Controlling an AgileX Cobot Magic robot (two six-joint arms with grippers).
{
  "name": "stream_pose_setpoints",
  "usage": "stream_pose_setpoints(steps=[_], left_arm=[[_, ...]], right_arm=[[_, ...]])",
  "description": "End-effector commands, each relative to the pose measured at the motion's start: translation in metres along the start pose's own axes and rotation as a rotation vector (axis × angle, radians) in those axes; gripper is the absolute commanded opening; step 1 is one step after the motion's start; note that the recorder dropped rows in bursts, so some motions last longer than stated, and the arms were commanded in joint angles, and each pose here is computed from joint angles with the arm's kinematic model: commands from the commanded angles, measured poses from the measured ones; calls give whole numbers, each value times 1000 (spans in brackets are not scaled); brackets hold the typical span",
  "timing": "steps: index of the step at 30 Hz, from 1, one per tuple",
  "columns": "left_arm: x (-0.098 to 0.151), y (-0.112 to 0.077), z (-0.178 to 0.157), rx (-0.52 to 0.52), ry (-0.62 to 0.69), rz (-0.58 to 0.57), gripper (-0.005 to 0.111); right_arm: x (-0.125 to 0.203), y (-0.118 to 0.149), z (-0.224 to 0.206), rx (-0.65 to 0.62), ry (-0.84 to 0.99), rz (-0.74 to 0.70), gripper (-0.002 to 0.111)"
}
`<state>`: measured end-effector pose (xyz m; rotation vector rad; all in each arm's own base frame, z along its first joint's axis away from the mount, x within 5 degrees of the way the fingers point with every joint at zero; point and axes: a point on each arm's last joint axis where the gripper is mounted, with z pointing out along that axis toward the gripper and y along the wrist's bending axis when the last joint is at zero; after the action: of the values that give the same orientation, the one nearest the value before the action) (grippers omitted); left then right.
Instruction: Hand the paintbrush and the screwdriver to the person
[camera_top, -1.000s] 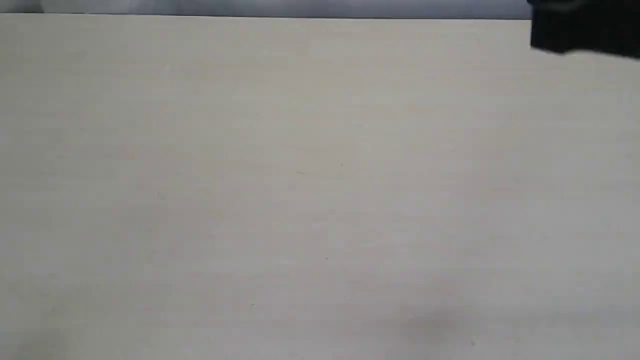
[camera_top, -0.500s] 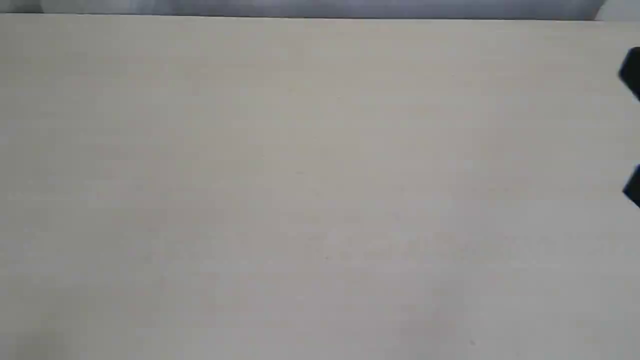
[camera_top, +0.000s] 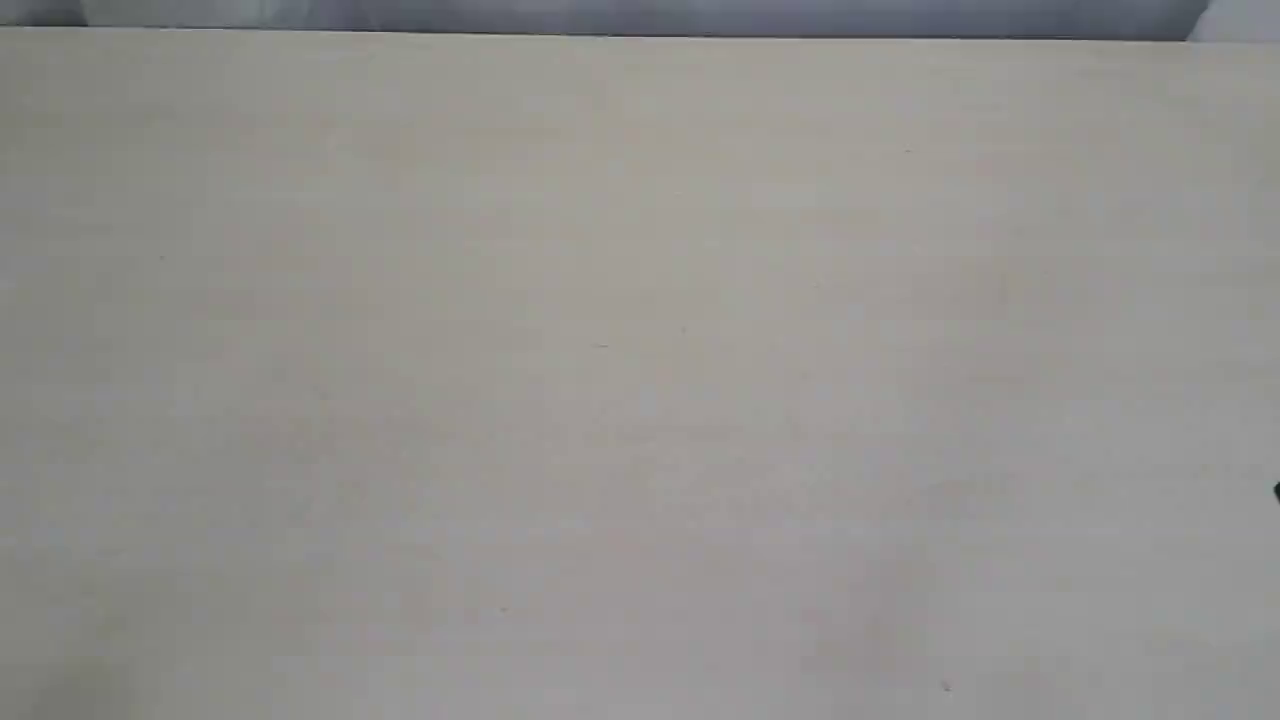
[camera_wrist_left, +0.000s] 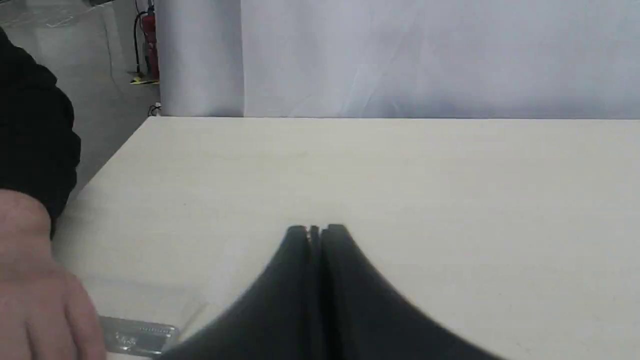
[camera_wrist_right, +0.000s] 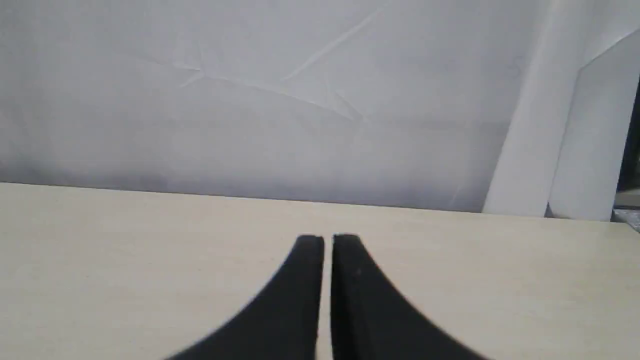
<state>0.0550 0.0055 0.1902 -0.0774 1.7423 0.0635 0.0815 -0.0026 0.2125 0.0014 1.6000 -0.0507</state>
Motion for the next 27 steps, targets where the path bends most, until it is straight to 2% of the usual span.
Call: stream_pose_setpoints(steps=[1, 12, 27], left_arm=[[0, 0, 0, 7, -11, -2, 0], [0, 0, 0, 7, -9, -4, 0], [0, 0, 0, 7, -9, -4, 0]], right_arm=[[-2, 0, -4, 8, -62, -4, 4], [-4, -1, -15, 16, -121, 5, 4], [-1, -1, -15, 16, -89, 3, 4]])
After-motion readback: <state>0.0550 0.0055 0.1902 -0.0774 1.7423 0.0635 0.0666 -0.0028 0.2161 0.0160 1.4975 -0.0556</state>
